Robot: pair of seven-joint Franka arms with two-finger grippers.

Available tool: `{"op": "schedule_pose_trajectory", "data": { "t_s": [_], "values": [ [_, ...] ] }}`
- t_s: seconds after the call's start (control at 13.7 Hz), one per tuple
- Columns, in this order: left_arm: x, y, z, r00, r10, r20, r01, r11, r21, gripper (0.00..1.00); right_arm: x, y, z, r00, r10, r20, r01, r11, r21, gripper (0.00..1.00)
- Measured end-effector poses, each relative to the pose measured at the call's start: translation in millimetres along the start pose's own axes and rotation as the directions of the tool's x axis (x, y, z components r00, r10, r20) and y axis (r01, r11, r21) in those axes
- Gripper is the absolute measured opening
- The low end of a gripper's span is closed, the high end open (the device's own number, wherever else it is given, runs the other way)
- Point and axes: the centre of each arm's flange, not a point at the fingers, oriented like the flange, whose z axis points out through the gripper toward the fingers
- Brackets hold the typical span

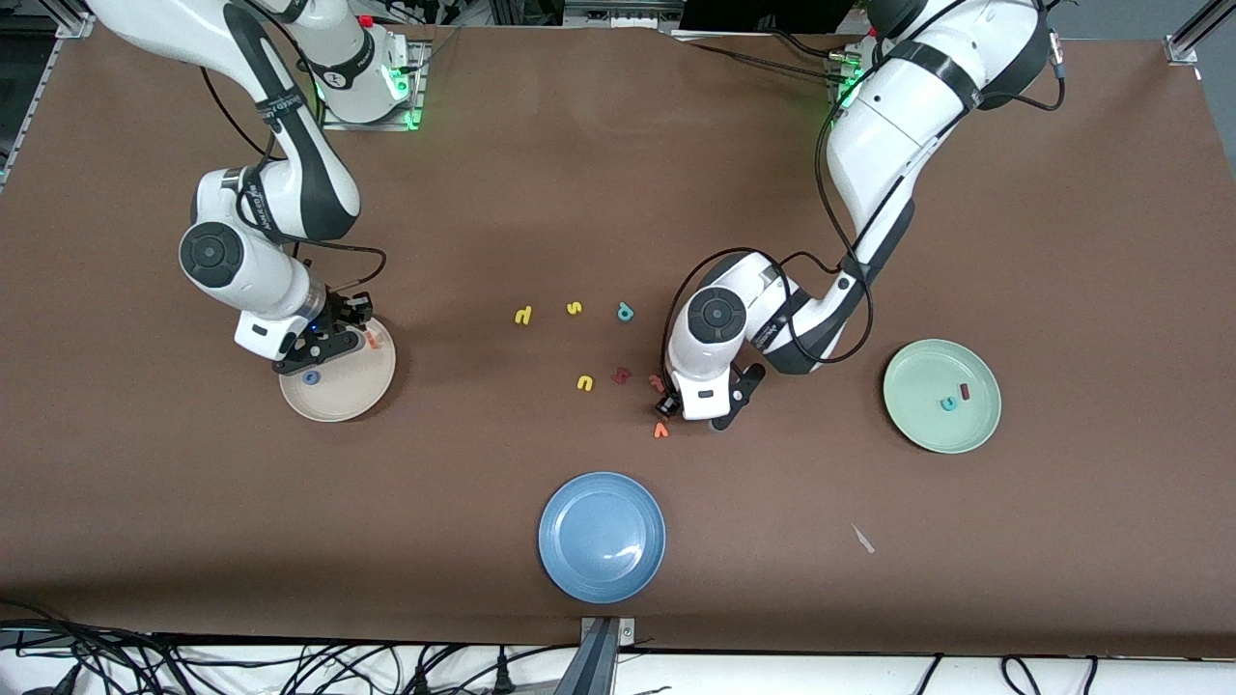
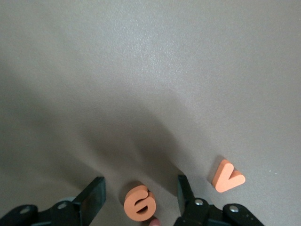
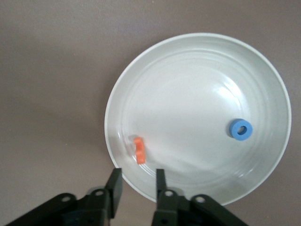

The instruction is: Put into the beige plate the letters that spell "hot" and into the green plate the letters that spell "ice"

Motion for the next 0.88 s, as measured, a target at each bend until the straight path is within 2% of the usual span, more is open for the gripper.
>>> {"op": "schedule_pose_trajectory", "data": {
  "t_s": [0.15, 0.22, 0.29, 0.37, 0.44, 0.51, 0.58, 0.88],
  "values": [
    [-5, 1, -1, 1.0, 0.007, 0.0, -0.007, 1.0, -0.003, 0.57, 1, 0, -1, 1.0, -0.001, -0.008, 0.001, 1.0, -0.002, 0.57],
    [-8, 1, -1, 1.0, 0.01, -0.001, -0.01, 1.0, -0.003, 0.56, 1, -1, -1, 1.0, -0.002, -0.011, 0.002, 1.0, -0.002, 0.57],
    [-9, 2, -2, 1.0, 0.012, -0.001, -0.012, 1.0, -0.005, 0.51, 3, -3, -2, 1.0, -0.004, -0.017, 0.004, 1.0, -0.002, 0.62],
    [-10, 2, -2, 1.0, 0.012, -0.002, -0.012, 1.0, -0.005, 0.5, 5, -9, -4, 1.0, 0.004, -0.022, -0.004, 1.0, 0.006, 0.63],
    [-10, 3, -3, 1.0, 0.013, -0.002, -0.013, 1.0, -0.008, 0.45, 8, -20, -5, 0.999, 0.025, -0.026, -0.025, 1.0, 0.018, 0.63],
    [-10, 4, -4, 1.0, 0.013, -0.002, -0.013, 1.0, -0.012, 0.33, 11, -36, -5, 0.998, 0.052, -0.027, -0.052, 0.998, 0.027, 0.63],
    [-11, 5, -7, 1.0, 0.013, -0.003, -0.013, 1.0, -0.013, 0.29, 14, -58, -5, 0.996, 0.083, -0.026, -0.082, 0.996, 0.031, 0.63],
    [-9, 6, -7, 1.0, 0.011, -0.004, -0.011, 1.0, -0.014, 0.26, 19, -131, 0, 0.975, 0.22, -0.014, -0.22, 0.975, 0.031, 0.63]
  ]
}}
